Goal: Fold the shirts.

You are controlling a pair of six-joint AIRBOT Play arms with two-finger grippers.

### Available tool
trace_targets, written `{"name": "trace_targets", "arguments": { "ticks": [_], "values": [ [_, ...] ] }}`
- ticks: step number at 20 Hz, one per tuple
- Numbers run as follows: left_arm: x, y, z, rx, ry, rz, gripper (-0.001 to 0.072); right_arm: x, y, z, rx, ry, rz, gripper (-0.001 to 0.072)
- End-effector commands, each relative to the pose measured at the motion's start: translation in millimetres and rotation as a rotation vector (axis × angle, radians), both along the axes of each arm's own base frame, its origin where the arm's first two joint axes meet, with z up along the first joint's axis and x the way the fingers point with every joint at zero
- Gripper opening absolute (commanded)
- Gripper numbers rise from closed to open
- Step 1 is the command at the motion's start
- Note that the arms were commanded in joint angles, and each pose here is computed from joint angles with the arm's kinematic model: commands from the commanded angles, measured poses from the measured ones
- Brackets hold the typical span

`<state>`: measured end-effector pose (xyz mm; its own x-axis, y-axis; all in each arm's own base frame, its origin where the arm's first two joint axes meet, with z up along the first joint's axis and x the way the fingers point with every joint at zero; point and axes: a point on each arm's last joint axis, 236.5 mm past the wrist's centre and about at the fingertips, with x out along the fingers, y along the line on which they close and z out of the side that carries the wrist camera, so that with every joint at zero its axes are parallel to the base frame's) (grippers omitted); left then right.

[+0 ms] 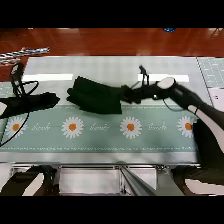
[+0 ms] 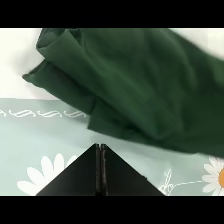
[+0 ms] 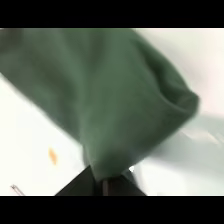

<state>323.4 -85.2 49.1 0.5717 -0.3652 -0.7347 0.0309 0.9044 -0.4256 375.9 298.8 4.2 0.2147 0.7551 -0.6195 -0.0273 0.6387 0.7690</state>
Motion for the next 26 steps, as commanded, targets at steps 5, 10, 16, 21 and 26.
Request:
{"name": "trace_targets", "arguments": {
  "ticks": [5, 10, 16, 21, 26],
  "values": [
    [-7, -3, -8, 0.000, 0.044, -0.021, 0.0022, 71, -61, 147, -0.213, -0.283, -0.002, 0.0018],
    [-9, -4, -10, 0.000, 0.054, -0.026, 0.0022, 84, -158, 219, -0.267, -0.326, -0.143, 0.0018],
    [-9, -4, -10, 0.000, 0.054, -0.027, 0.0023, 55, -293, 267, -0.312, -0.304, -0.445, 0.0018],
    [-9, -4, -9, 0.011, 0.046, -0.041, 0.0023, -12, -380, 269, -0.396, -0.166, -0.618, 0.0017],
    [-5, -2, -8, 0.012, 0.032, -0.033, 0.0023, -88, -436, 256, -0.553, -0.001, -0.729, 0.0017]
  ]
}}
